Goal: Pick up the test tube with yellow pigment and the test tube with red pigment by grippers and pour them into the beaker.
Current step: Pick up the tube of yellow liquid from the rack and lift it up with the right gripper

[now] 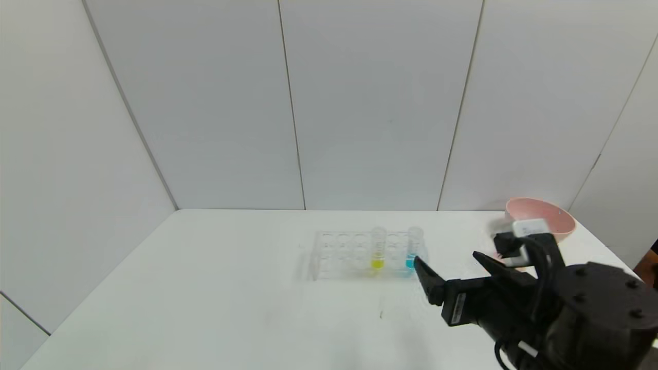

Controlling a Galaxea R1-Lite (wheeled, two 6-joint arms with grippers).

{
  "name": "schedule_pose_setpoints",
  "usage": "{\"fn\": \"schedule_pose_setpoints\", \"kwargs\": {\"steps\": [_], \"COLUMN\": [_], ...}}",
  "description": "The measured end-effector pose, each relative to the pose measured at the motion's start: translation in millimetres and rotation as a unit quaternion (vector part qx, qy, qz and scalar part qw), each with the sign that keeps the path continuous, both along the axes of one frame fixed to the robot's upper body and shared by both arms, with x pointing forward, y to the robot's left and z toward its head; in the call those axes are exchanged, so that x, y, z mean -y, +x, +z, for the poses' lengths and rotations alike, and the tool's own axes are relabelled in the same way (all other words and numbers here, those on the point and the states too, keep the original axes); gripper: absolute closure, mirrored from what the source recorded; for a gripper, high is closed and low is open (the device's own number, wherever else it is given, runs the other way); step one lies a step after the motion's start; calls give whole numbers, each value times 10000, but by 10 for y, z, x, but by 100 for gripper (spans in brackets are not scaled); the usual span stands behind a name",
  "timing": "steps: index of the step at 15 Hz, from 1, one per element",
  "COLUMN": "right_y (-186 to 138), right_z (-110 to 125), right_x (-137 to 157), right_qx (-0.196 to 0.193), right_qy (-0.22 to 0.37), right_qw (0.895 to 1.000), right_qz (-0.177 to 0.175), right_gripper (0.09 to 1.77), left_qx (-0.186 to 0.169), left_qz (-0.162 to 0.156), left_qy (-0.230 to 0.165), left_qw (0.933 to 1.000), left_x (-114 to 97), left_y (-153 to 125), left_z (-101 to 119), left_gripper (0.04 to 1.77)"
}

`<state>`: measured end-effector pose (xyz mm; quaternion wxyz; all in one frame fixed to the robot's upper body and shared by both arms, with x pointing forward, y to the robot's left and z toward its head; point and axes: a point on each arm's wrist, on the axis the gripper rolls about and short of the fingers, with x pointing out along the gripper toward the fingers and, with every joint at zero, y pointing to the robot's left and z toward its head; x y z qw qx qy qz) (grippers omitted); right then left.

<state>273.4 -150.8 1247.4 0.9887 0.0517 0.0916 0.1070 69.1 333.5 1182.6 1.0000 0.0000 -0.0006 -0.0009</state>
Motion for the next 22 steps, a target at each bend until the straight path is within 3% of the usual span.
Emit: {"fn": "schedule_pose_setpoints", "kwargs": {"steps": [3, 7, 14, 22], "right_y": [-29, 169, 748, 1263], "right_z": [-292, -398, -566, -753], "right_x": [-225, -533, -859, -843], "right_qx": [-238, -269, -366, -380], "right_qy": [-344, -366, -449, -411], "right_qw": [9989, 9986, 9983, 9971], "right_qz": [222, 283, -61, -513], "right_gripper": [16, 16, 16, 16], "left_qx": [0, 0, 0, 0], "left_qz": [0, 0, 0, 0], "left_qy": [0, 0, 0, 0], "left_qw": [10000, 10000, 10000, 10000], "left_x": [0, 0, 0, 0], "left_y": [0, 0, 0, 0], "left_z": [0, 0, 0, 0], "left_gripper": [5, 5, 5, 5]}}
